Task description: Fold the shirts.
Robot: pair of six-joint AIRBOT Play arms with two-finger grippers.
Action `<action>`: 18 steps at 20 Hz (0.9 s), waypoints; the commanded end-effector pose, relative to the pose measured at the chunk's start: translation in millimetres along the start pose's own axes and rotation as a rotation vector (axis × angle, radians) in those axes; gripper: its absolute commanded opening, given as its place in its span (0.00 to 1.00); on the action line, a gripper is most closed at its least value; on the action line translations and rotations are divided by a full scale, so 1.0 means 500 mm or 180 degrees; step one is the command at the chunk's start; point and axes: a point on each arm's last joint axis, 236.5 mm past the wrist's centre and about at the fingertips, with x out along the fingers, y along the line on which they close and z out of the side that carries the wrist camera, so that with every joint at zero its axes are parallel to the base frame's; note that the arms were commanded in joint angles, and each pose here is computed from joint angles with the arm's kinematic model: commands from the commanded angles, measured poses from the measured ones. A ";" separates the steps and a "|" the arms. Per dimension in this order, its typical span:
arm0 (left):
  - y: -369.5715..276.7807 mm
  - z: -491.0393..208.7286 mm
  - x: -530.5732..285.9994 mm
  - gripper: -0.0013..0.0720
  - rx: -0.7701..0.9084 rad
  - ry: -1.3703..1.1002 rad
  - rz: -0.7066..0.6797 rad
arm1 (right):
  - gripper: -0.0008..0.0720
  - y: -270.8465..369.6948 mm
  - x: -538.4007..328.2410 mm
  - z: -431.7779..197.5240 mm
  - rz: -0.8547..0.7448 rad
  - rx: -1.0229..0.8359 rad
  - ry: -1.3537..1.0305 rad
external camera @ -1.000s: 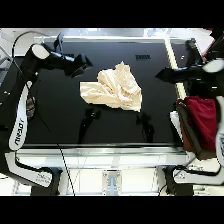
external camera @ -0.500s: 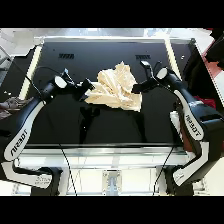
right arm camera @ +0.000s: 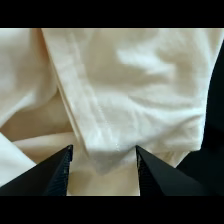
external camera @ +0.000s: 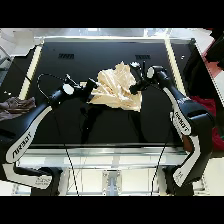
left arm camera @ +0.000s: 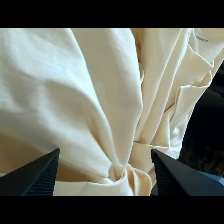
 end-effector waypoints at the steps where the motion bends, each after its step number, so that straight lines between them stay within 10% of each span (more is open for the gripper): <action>1: 0.012 -0.013 0.004 0.89 -0.0010 0.0077 0.0062 | 0.63 -0.003 0.028 -0.003 -0.0061 -0.0069 0.0050; 6: 0.056 -0.034 0.031 0.89 -0.0056 0.0233 0.0248 | 0.05 -0.014 0.051 0.016 -0.0133 -0.0031 0.0003; 18: 0.046 -0.085 0.053 0.84 -0.0581 0.0518 0.0148 | 0.04 -0.079 -0.116 0.108 -0.0389 0.0079 -0.0255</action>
